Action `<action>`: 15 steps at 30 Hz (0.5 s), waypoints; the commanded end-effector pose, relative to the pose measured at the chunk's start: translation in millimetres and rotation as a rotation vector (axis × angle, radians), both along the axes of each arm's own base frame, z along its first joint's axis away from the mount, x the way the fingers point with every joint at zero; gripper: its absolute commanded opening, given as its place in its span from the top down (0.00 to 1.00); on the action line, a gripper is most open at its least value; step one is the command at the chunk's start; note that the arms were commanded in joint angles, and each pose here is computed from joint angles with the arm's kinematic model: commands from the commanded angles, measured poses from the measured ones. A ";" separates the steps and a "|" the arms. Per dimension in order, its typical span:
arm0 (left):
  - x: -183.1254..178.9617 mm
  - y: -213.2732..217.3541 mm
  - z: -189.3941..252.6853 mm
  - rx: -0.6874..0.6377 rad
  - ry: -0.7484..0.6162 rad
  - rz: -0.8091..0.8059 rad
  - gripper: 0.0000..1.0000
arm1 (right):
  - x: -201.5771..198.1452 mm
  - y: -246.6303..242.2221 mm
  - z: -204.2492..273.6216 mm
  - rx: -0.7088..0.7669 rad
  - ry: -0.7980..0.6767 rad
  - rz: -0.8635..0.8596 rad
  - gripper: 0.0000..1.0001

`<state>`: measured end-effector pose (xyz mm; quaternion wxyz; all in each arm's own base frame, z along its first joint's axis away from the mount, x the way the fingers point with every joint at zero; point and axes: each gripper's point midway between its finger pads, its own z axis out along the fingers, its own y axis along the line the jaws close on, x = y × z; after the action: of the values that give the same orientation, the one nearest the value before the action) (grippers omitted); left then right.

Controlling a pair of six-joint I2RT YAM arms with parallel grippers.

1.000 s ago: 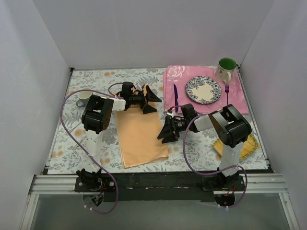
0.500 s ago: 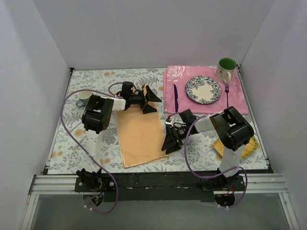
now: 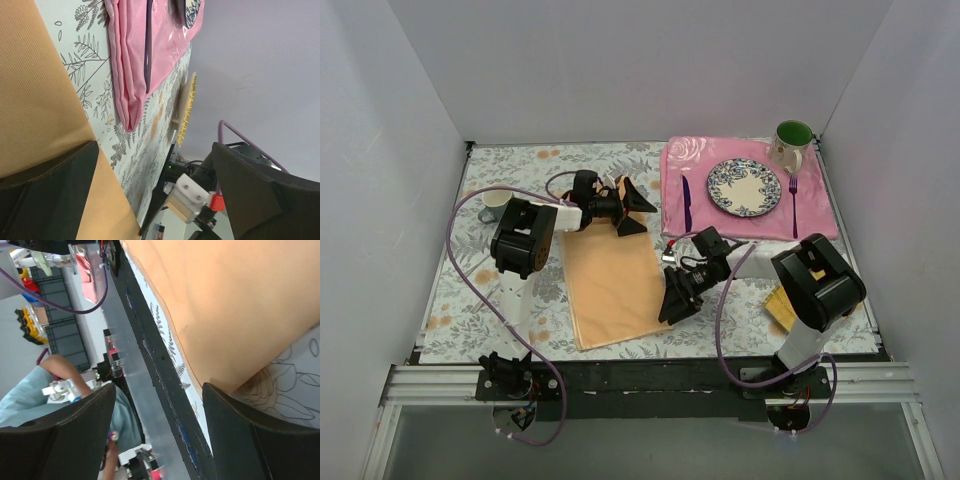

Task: Fold the napkin into a case and place the utensils inside
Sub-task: Smooth out the rectangle-folded napkin at the center of the board.

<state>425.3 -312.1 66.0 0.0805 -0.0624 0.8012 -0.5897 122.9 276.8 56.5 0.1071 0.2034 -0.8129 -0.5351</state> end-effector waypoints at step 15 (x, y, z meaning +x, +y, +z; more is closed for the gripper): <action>-77.2 -17.6 66.8 -0.055 -0.034 -0.032 0.02 | 40.2 23.8 21.8 0.089 -0.133 -0.203 0.46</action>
<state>359.1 -323.3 119.9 0.0764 -0.0440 0.7853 -0.6128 153.8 296.6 83.2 -0.0038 0.1805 -0.8086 -0.5600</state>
